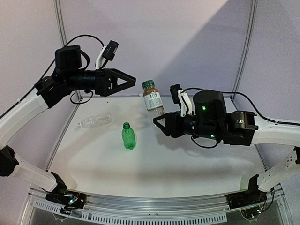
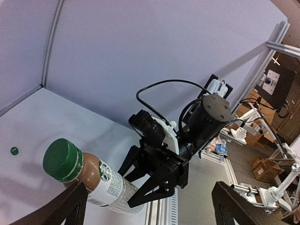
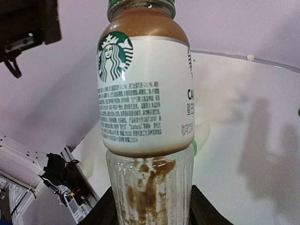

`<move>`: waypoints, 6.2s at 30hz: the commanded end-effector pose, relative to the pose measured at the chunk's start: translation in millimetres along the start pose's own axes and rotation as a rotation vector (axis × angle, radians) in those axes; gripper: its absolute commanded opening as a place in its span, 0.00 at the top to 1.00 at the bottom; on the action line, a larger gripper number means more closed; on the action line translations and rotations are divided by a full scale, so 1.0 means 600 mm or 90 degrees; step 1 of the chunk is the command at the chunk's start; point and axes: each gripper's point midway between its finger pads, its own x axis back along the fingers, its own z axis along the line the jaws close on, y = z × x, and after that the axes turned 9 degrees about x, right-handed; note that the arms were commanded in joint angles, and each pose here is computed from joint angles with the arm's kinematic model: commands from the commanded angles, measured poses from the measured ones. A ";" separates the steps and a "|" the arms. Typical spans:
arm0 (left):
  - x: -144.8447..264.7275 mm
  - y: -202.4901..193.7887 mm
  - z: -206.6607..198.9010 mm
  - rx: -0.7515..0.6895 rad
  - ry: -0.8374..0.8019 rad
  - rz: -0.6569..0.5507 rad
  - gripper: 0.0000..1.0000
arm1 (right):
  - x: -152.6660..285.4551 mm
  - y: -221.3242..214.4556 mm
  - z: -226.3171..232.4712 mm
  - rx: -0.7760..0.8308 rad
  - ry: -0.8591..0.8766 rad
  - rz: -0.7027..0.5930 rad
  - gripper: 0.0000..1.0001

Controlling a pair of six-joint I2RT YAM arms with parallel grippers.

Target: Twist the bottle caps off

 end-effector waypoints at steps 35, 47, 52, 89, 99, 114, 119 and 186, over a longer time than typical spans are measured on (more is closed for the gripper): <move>-0.094 -0.010 0.021 0.109 -0.095 0.036 0.81 | 0.014 0.114 0.077 0.011 0.102 -0.076 0.18; -0.093 -0.002 0.020 0.112 -0.073 0.012 0.81 | -0.020 0.110 0.069 0.023 0.077 -0.073 0.23; -0.091 -0.002 0.031 0.117 -0.049 -0.004 0.82 | -0.018 0.111 0.066 0.019 0.077 -0.085 0.35; -0.065 0.010 0.050 0.093 0.036 -0.036 0.02 | 0.010 0.125 0.057 0.034 0.072 -0.122 0.71; 0.001 0.053 -0.007 0.029 -0.072 -0.023 0.04 | 0.047 0.127 0.088 0.066 0.165 -0.105 0.72; -0.008 0.086 -0.041 0.020 -0.160 -0.025 0.25 | 0.043 0.114 0.135 0.069 0.282 -0.058 0.73; -0.013 0.087 -0.027 0.035 -0.143 -0.031 0.39 | 0.040 0.113 0.138 0.066 0.288 -0.055 0.74; 0.034 0.116 -0.062 -0.014 -0.103 -0.087 0.05 | 0.028 0.137 0.118 0.137 0.183 -0.122 0.76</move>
